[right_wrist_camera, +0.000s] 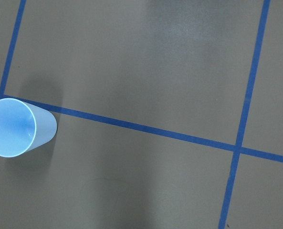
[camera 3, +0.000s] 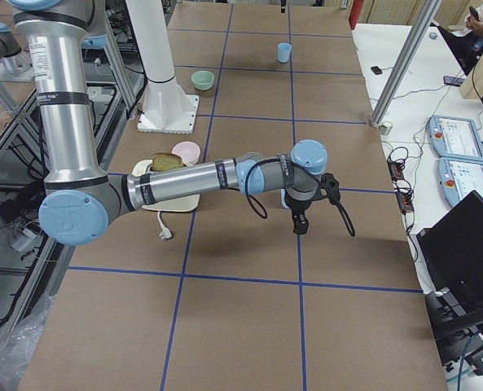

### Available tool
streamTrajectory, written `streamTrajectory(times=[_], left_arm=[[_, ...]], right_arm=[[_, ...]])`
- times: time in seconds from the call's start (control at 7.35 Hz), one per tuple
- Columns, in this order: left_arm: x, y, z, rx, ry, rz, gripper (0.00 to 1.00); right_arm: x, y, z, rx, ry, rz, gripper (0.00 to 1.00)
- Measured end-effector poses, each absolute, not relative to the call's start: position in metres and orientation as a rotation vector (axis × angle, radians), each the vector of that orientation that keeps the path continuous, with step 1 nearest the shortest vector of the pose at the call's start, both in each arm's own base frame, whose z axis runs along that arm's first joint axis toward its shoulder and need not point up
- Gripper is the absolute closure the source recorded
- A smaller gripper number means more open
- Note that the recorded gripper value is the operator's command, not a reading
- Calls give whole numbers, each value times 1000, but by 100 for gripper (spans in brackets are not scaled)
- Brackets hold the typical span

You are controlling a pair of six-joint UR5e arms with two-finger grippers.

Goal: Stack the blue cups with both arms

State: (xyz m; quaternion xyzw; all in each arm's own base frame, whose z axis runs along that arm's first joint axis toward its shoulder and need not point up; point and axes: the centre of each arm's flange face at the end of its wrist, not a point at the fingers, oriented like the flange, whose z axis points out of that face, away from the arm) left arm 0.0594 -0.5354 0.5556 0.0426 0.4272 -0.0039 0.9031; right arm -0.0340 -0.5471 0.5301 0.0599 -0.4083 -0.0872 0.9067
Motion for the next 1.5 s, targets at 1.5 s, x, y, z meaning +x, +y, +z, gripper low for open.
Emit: streamTrajectory(times=[1.5], left_arm=[[205,-567,521,12,898,13,6]], right_arm=[[-143,-573,508,136,-844,-295,0]])
